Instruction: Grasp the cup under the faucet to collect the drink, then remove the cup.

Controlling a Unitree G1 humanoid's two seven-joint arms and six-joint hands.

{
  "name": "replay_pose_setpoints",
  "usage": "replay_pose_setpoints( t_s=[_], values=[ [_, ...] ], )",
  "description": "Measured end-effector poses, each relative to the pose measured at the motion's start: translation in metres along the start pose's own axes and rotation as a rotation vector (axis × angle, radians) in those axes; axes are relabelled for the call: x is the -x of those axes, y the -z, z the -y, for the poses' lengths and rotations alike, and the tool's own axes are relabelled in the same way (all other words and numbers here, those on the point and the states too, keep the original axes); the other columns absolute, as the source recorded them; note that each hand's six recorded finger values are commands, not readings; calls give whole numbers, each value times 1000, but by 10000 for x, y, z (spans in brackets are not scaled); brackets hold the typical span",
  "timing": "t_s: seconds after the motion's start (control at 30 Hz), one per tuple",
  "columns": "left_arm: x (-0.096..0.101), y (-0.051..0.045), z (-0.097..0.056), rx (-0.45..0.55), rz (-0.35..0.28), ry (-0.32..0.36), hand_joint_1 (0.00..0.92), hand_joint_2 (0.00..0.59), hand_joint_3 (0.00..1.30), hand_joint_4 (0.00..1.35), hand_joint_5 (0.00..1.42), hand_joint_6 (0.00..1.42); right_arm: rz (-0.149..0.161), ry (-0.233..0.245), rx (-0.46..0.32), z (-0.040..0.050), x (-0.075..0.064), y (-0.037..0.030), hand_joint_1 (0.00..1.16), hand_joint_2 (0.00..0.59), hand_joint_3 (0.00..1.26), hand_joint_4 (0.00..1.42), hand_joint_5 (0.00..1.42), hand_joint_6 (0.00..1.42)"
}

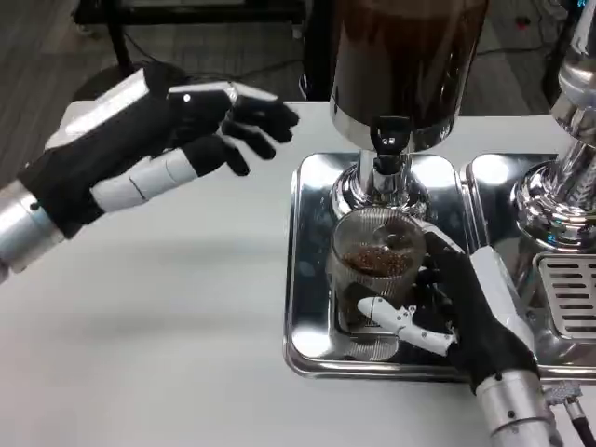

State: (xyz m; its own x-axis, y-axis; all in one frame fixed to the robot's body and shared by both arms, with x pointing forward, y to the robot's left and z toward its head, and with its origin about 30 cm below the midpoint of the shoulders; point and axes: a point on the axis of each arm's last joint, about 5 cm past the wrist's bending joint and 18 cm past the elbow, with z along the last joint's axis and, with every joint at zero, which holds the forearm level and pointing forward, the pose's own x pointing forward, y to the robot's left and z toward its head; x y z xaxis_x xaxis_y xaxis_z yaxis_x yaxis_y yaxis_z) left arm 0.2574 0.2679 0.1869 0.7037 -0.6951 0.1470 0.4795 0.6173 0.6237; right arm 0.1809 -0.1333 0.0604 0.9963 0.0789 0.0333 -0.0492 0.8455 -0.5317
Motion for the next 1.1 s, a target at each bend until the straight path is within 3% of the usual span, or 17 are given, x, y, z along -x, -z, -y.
replay_pose_setpoints(
  t_s=[0.33, 0.5, 0.53, 0.8, 0.87, 1.1],
  values=[
    [185, 208, 156, 47, -135, -10, 0, 117, 369, 375, 403, 566, 10, 52, 8, -48, 31, 15, 628, 199, 366, 418, 512, 586],
    [234, 320, 272, 44, -226, 41, 0, 121, 375, 366, 392, 559, 20, 94, 4, -75, 77, 23, 628, 199, 381, 435, 543, 612],
    [232, 329, 288, 34, -233, 51, 0, 123, 346, 322, 335, 480, 18, 108, 6, -76, 90, 30, 632, 195, 389, 444, 554, 628],
    [155, 381, 457, 39, -202, 120, 0, 133, 252, 158, 145, 274, 15, 151, 11, -52, 123, 44, 666, 206, 460, 529, 662, 775],
    [126, 377, 497, -12, -195, 164, 0, 135, 206, 73, 73, 212, 13, 167, 13, -50, 141, 47, 666, 202, 473, 547, 690, 808],
    [53, 374, 568, -118, -174, 242, 0, 132, 152, 11, 15, 161, 12, 191, 22, -37, 178, 51, 667, 200, 507, 591, 748, 906]
  ],
)
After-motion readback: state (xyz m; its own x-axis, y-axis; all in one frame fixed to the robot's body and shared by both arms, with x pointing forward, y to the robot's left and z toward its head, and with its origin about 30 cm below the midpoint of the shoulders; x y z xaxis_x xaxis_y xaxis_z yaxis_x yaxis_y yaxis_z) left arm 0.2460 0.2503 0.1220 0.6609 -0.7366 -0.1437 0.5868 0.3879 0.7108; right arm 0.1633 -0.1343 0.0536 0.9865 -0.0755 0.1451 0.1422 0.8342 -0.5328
